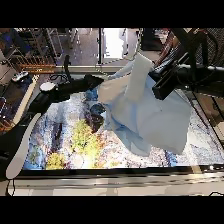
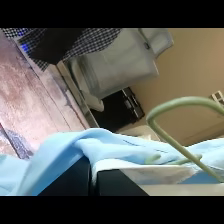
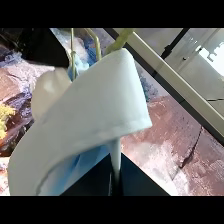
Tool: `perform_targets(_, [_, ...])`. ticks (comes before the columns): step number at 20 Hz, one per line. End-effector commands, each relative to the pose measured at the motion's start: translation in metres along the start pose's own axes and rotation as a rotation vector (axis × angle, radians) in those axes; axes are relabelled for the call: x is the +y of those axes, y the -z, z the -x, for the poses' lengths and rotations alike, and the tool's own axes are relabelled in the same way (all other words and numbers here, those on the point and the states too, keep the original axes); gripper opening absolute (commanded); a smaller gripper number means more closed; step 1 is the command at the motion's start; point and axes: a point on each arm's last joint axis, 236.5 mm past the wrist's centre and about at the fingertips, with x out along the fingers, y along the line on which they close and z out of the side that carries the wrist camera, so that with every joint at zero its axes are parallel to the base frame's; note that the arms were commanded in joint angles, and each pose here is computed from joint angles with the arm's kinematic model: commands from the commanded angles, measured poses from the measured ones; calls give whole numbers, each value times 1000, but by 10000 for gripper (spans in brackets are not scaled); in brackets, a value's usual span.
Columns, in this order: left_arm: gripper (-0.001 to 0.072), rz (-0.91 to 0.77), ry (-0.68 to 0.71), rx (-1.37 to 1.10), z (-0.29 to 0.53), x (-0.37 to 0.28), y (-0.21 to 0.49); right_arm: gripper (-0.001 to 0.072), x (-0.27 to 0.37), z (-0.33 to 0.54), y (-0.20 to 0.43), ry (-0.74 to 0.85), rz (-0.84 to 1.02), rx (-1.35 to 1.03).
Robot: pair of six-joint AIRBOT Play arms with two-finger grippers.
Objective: Fold the clothes and pants, and hang the long-sleeved shirts on hangers.
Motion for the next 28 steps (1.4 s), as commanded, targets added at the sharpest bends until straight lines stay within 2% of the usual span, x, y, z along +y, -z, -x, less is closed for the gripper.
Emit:
perform_targets(1, [12,-1,34,32,-13,-16,15,11,7,-10,-10,-40,-33,-45])
perform_targets(7, [12,1,-12,-30,-9,-3,-1,11,18,-12,0,-86,-40,-1])
perform_targets(17, [12,16,-36,-61,15,15,-22,11,8,-12,14,-44,-9,53])
perform_targets(22, [12,19,-31,-52,35,24,-31,11,-15,2,83,35,112,355])
perform_targets(28, [12,16,-7,-19,53,25,-31,10,-39,-6,116,76,268,514])
